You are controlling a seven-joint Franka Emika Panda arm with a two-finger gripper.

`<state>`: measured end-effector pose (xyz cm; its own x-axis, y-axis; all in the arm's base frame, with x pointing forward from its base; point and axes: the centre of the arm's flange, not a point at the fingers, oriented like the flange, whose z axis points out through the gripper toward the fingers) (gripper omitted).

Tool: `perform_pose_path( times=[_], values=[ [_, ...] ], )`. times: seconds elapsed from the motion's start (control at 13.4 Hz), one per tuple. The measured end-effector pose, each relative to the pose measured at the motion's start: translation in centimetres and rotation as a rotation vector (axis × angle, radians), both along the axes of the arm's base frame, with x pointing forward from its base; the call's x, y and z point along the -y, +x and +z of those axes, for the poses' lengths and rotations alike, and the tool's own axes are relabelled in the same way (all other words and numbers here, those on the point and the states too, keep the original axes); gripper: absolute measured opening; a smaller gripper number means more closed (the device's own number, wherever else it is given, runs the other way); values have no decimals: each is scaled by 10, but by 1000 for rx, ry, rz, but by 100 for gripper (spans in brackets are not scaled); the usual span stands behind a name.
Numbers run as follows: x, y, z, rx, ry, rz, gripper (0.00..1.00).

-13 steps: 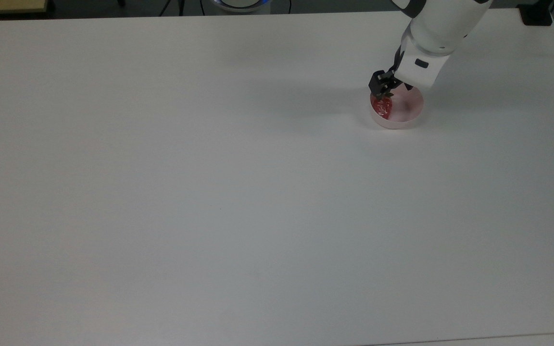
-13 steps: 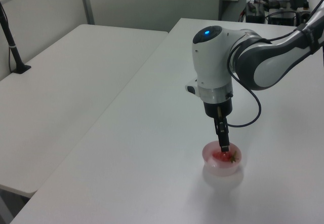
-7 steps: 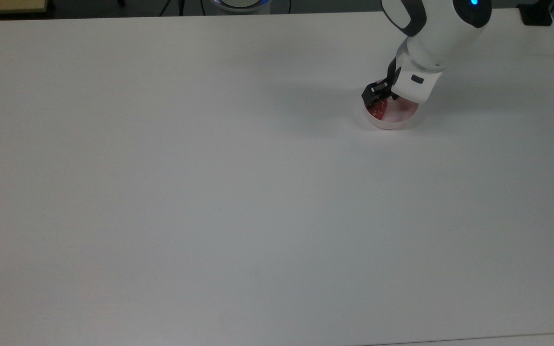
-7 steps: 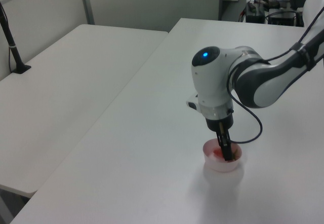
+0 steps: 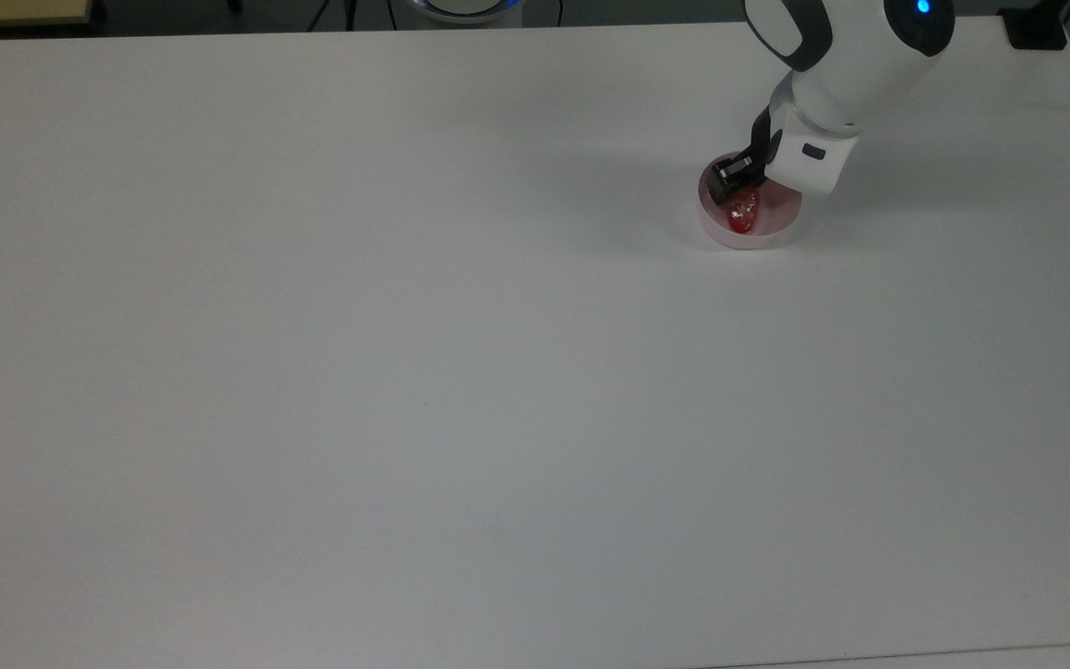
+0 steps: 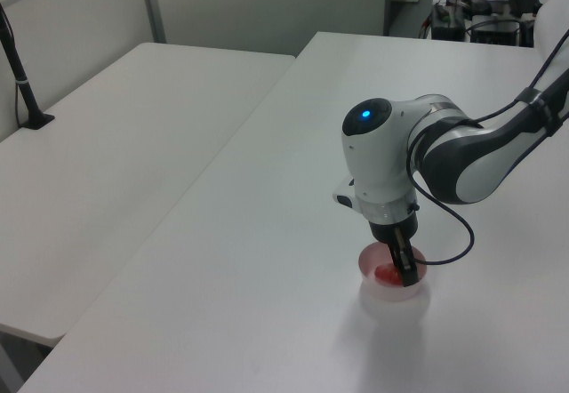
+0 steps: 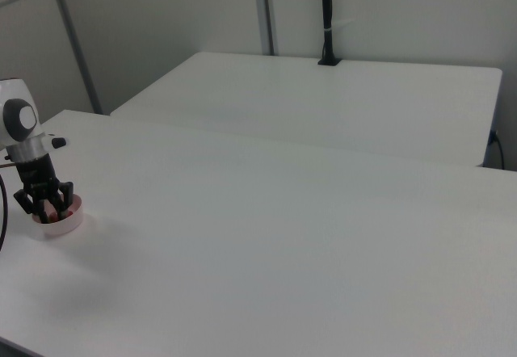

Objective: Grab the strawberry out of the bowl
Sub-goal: 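Close the gripper on the red strawberry inside the bowl, then lift the strawberry out of the bowl and carry it aside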

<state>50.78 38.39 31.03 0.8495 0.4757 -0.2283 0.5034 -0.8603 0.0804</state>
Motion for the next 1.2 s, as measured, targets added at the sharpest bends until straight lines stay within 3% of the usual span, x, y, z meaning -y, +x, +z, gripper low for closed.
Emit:
perform_pose_path(
  times=[0.15,0.22,0.52,0.82,1.2],
  values=[
    [-2,-1,0,0,0,4,22],
    [-2,-1,0,0,1,4,17],
    [-3,2,10,16,13,2,16],
    [5,14,63,85,63,-18,5],
    [40,24,120,98,66,-76,5]
  ],
)
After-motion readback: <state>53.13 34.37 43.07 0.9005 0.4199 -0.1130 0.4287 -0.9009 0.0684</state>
